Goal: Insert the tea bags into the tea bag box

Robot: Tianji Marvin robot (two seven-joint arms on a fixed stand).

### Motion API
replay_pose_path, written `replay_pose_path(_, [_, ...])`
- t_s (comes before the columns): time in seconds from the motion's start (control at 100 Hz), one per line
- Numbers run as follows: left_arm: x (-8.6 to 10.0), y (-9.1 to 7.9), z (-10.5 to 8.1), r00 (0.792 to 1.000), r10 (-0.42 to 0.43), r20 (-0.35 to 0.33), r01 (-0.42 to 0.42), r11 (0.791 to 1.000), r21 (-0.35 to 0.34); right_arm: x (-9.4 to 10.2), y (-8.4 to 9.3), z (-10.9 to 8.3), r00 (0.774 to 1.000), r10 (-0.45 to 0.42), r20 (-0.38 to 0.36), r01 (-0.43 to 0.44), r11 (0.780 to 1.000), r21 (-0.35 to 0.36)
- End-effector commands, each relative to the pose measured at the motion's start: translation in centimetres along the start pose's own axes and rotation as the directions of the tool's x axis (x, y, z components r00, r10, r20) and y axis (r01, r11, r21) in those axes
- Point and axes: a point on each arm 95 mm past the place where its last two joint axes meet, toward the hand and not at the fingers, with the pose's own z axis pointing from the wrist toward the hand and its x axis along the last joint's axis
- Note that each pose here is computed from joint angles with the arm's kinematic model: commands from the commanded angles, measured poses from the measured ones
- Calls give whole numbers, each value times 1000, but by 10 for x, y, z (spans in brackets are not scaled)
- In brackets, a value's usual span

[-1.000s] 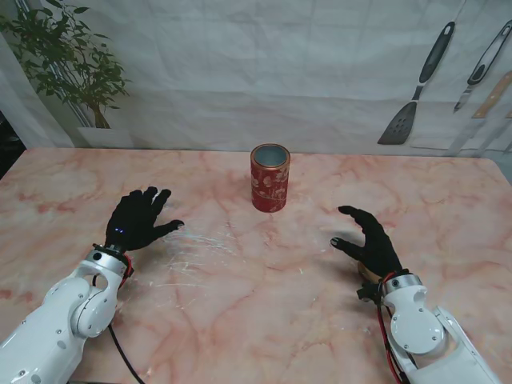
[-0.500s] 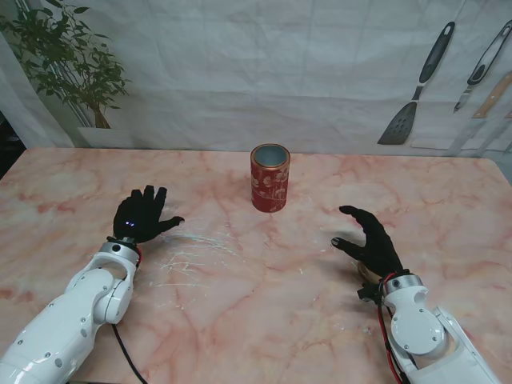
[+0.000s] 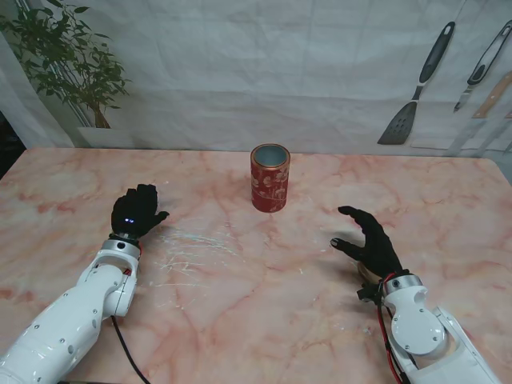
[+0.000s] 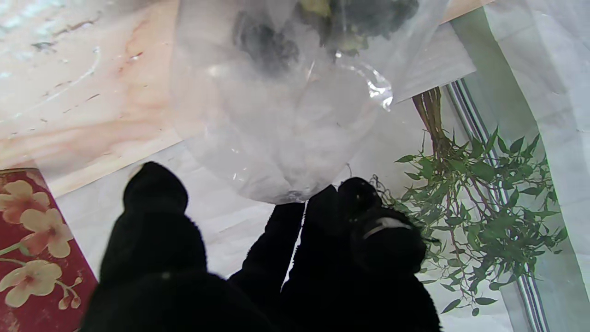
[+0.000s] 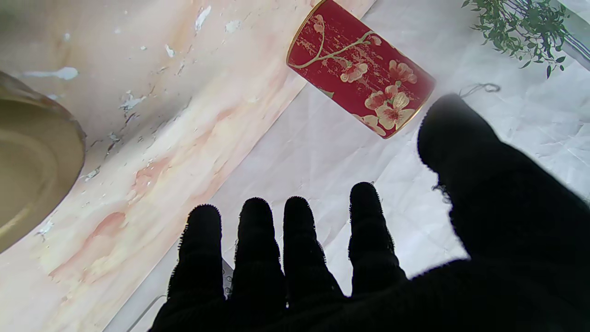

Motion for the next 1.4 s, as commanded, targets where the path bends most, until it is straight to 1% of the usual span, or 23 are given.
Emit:
replay_pose_path(0.0, [-5, 0, 4, 1000, 15, 21, -15, 1000, 0, 0, -3, -1, 1000, 4, -5, -3, 1000, 16])
replay_pose_path(0.06, [-5, 1, 6, 999, 25, 29, -25, 1000, 11, 1, -3, -1, 1000, 4, -5, -4, 1000, 16])
replay_pose_path(0.3, [-6, 4, 7, 998, 32, 53, -33, 999, 13, 1, -3, -1, 1000, 10, -8, -10, 1000, 18])
replay_pose_path(0.37, [-5, 5, 9, 998, 25, 62, -27, 999, 28, 1, -3, -1, 1000, 11, -9, -11, 1000, 17])
replay_pose_path(0.59, [-5, 4, 9, 997, -15, 77, 14, 1000, 8, 1, -3, -2, 1000, 18, -8, -17, 1000, 18])
replay_pose_path(0.66, [-5, 4, 9, 996, -45, 83, 45, 999, 3, 1, -3, -1, 1000, 19, -8, -19, 1000, 19])
replay_pose_path(0.76, [-4, 3, 9, 989, -111, 98, 111, 994, 6, 1, -4, -1, 1000, 22, -6, -22, 1000, 20])
replay_pose_path(0.93, [-2, 0, 9, 957, -259, 132, 262, 965, -8, 1, -4, -1, 1000, 22, -6, -22, 1000, 22])
replay_pose_path(1.06, [-2, -1, 10, 941, -302, 150, 304, 953, 10, 1, -4, -1, 1000, 23, -5, -23, 1000, 21])
replay_pose_path(1.18, [-3, -1, 8, 928, -342, 149, 348, 937, -20, 1, -4, -1, 1000, 24, -6, -24, 999, 24])
replay_pose_path(1.22, [-3, -1, 8, 930, -338, 146, 345, 938, -27, 1, -4, -1, 1000, 24, -7, -23, 999, 26])
replay_pose_path(1.26, [-4, 0, 8, 936, -324, 139, 331, 943, -32, 1, -4, -1, 1000, 23, -7, -23, 999, 27])
replay_pose_path(1.34, [-6, 0, 7, 958, -263, 112, 270, 961, -56, 1, -5, -1, 1000, 25, -6, -25, 999, 30])
replay_pose_path(1.39, [-8, 0, 7, 969, -230, 88, 236, 969, -65, 1, -5, -1, 1000, 27, -6, -27, 999, 30])
